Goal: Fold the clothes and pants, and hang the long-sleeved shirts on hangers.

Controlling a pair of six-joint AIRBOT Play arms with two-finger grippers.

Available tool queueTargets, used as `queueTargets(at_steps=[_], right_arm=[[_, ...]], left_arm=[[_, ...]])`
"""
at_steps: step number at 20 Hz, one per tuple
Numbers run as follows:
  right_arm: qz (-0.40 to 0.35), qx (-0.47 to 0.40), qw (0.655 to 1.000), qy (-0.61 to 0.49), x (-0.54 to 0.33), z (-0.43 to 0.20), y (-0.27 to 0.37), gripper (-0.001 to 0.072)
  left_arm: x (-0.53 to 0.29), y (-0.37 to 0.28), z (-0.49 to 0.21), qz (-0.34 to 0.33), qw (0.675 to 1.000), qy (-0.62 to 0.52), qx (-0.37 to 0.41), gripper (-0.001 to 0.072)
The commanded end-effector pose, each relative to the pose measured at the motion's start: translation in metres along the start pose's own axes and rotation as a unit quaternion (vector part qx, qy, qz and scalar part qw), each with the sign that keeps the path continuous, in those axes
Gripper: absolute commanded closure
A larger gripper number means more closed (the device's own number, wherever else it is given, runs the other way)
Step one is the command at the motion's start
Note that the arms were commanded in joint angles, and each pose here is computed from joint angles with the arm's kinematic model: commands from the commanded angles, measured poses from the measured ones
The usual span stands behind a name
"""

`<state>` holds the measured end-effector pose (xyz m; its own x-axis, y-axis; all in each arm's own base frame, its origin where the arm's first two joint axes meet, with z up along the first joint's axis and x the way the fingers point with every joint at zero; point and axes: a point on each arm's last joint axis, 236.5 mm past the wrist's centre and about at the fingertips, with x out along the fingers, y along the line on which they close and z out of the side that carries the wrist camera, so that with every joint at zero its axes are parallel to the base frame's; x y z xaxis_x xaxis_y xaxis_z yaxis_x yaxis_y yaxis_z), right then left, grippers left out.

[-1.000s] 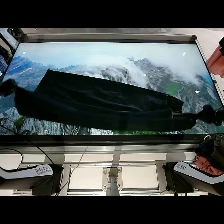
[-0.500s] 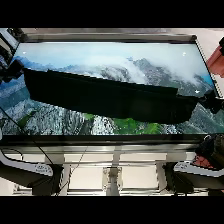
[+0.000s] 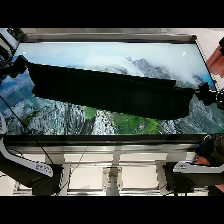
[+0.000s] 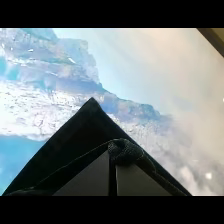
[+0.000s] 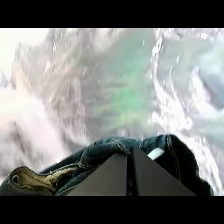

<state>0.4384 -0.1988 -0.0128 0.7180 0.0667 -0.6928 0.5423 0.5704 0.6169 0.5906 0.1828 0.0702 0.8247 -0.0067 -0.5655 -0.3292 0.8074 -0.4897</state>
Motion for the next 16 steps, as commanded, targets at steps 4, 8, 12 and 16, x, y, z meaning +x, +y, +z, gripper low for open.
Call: queueTargets(at_steps=[4, 8, 12, 16], right_arm=[[-0.012, 0.007, 0.998, -0.058, 0.011, 0.022, 0.003, 0.0697], [-0.013, 0.003, 0.998, -0.061, 0.016, 0.021, 0.005, 0.0696], [-0.015, 0.001, 0.999, -0.045, 0.031, 0.008, 0.005, 0.0694], [-0.014, -0.002, 0.998, -0.062, 0.033, 0.016, 0.01, 0.0694]], left_arm=[[0.033, -0.008, -0.007, -0.008, 1.0, -0.013, 0.006, 0.0683], [0.045, -0.007, -0.008, -0.006, 1.0, -0.018, 0.007, 0.0683], [0.048, -0.003, -0.009, -0.003, 1.0, -0.02, 0.006, 0.0682], [0.051, 0.003, -0.011, 0.004, 1.0, -0.019, 0.011, 0.0682]])
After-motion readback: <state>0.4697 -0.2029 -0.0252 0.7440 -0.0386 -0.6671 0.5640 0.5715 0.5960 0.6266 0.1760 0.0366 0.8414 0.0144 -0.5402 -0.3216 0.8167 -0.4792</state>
